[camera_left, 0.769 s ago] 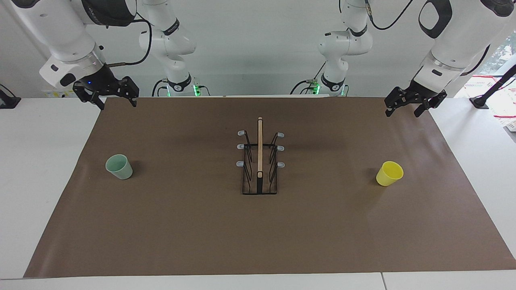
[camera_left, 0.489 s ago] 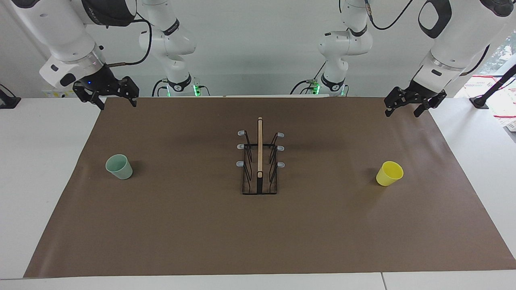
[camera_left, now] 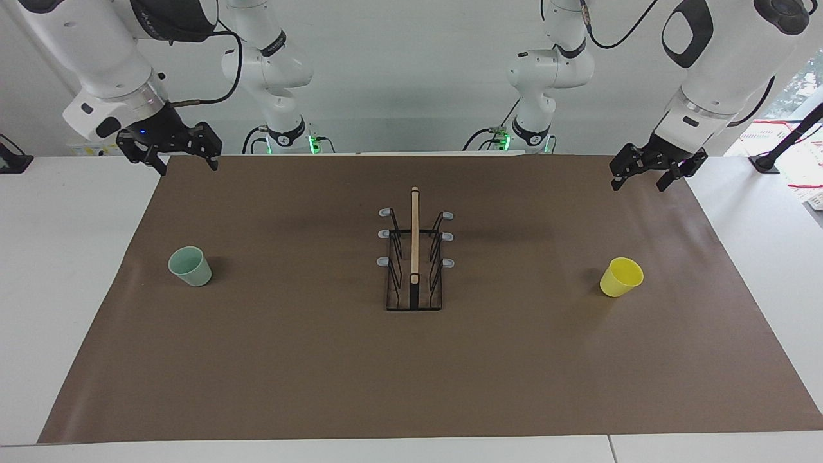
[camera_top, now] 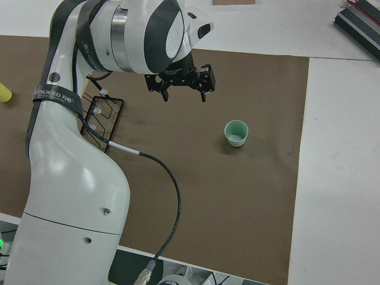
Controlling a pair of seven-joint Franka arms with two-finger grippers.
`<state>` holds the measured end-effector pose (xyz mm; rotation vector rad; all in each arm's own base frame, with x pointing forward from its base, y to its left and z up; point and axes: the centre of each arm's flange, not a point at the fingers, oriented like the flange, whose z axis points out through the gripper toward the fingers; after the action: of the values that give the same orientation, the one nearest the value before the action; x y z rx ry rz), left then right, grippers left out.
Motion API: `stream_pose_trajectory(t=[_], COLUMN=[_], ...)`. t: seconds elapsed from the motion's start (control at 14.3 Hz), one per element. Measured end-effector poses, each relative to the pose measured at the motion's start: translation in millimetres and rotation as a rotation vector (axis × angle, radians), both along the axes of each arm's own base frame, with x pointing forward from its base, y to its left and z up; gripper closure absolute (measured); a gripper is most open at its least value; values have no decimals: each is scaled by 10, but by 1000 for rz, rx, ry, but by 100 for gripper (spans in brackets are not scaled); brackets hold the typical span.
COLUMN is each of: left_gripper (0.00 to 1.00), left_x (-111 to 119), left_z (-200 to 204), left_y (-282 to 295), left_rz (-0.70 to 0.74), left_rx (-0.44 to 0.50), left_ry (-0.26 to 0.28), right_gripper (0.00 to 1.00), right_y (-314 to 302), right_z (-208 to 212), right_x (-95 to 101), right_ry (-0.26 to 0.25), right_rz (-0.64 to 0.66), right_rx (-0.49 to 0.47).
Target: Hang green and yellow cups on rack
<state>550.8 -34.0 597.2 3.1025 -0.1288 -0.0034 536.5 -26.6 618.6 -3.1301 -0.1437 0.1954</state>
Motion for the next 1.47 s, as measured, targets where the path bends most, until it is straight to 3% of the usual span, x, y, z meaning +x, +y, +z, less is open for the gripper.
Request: stream_pose_trajectory(t=[0.28,0.49,0.77,0.84,0.98,1.26,1.47], left_gripper=[0,0,0,0,0,0,0], left_x=[48,222,393,415,448,514,556], left_z=[-78,-215,-468,-531,-704,-1196,-1533], left_y=[134,454,767,890,1140,1561,1962], left_rz=[123,335,621,712,849,1115,1391], left_rx=[-24,-59,-134,-175,-236,-362,-469], left_ry=[8,-23,-7,14,70,253,384], right_gripper=[0,0,0,0,0,0,0], right_y=[5,58,4,-13,25,645,1064], right_z=[-3,-12,-16,-65,-361,-1346,-1996], right_x=[-2,-1,22,56,199,627,706], right_ry=[2,5,-12,-14,36,131,249], right_rz=[1,11,4,28,111,344,623], right_rx=[0,0,28,14,-49,-240,-422])
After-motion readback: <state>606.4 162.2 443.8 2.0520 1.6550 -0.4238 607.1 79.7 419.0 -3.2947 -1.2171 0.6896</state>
